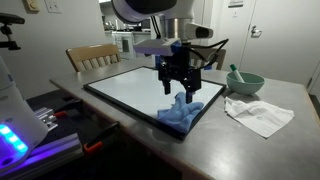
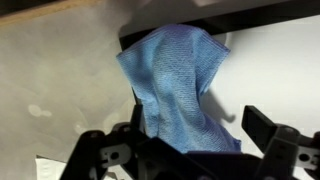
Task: Wipe the whiteboard with the blue towel
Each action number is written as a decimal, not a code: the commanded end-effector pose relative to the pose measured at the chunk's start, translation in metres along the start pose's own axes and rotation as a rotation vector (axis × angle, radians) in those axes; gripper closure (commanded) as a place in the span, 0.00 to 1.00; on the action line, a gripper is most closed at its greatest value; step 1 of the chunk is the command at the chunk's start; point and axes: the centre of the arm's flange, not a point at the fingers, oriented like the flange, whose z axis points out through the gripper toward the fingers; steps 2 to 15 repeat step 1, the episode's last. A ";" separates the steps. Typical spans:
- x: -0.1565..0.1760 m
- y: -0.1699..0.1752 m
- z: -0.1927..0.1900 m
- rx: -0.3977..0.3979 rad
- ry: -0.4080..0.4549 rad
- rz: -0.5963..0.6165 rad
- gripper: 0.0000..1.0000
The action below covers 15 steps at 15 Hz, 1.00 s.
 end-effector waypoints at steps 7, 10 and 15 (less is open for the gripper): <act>-0.010 -0.004 -0.014 0.004 -0.018 0.060 0.00; -0.010 -0.004 -0.014 0.004 -0.018 0.060 0.00; -0.010 -0.004 -0.014 0.004 -0.018 0.060 0.00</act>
